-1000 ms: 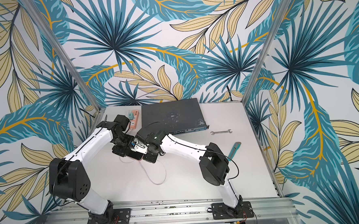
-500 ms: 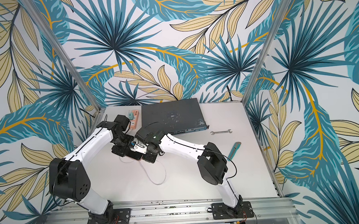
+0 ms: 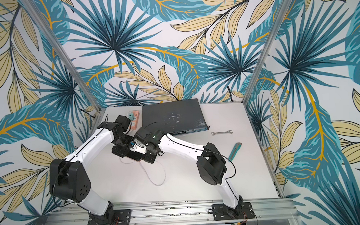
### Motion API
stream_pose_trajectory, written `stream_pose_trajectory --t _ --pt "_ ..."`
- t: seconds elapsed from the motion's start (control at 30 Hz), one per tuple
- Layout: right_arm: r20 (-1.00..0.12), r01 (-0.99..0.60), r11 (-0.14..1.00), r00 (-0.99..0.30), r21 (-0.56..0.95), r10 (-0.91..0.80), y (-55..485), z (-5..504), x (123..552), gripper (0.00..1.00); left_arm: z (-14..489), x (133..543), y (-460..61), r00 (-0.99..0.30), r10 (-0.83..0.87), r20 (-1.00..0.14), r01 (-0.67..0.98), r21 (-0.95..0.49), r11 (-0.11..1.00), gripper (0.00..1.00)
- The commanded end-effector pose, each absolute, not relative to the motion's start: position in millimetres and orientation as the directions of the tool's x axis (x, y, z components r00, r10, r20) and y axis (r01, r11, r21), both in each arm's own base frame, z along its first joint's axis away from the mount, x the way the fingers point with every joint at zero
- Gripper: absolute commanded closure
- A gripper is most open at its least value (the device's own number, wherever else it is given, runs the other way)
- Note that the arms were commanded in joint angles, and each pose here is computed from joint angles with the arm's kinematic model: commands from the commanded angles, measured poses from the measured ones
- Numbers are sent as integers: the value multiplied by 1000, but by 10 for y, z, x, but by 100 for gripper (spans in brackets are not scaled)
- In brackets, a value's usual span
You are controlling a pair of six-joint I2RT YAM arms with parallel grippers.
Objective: Plug the charging cable into the phone
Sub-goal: Insert the charging cable into the phone.
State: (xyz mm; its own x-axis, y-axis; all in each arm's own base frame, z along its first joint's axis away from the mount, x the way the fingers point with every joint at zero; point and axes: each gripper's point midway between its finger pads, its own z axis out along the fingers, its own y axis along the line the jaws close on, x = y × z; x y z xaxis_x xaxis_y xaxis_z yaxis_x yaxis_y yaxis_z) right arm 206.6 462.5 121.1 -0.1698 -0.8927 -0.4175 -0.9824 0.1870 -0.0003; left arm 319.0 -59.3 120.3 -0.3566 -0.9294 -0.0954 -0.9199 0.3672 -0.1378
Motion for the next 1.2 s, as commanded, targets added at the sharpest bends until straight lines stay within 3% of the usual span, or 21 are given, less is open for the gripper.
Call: stream_pose_trajectory --t 0.0,0.77,0.8,0.9,0.93,1.17 --pt "-537 -987 158 -150 31 -830 4962 1394 2045 100 1279 3214 -791 -365 -930 -36 -912 -188 365 100" --pt "-570 -985 171 -157 30 -806 4994 1504 2142 99 1228 3219 -825 -358 -934 -15 -916 -189 354 100" --pt "-569 -984 177 -162 29 -806 4990 1501 2155 87 1227 3219 -823 -358 -934 -16 -916 -189 354 100" --pt "-565 -980 198 -170 13 -807 4966 1497 2199 11 1228 3221 -820 -357 -934 -17 -916 -189 354 100" --pt "-563 -978 208 -174 4 -808 4952 1492 2219 2 1226 3220 -818 -357 -934 -17 -916 -188 354 100" --pt "-553 -975 222 -177 -15 -814 4877 1477 2250 0 1238 3211 -807 -357 -934 -19 -915 -191 354 100"
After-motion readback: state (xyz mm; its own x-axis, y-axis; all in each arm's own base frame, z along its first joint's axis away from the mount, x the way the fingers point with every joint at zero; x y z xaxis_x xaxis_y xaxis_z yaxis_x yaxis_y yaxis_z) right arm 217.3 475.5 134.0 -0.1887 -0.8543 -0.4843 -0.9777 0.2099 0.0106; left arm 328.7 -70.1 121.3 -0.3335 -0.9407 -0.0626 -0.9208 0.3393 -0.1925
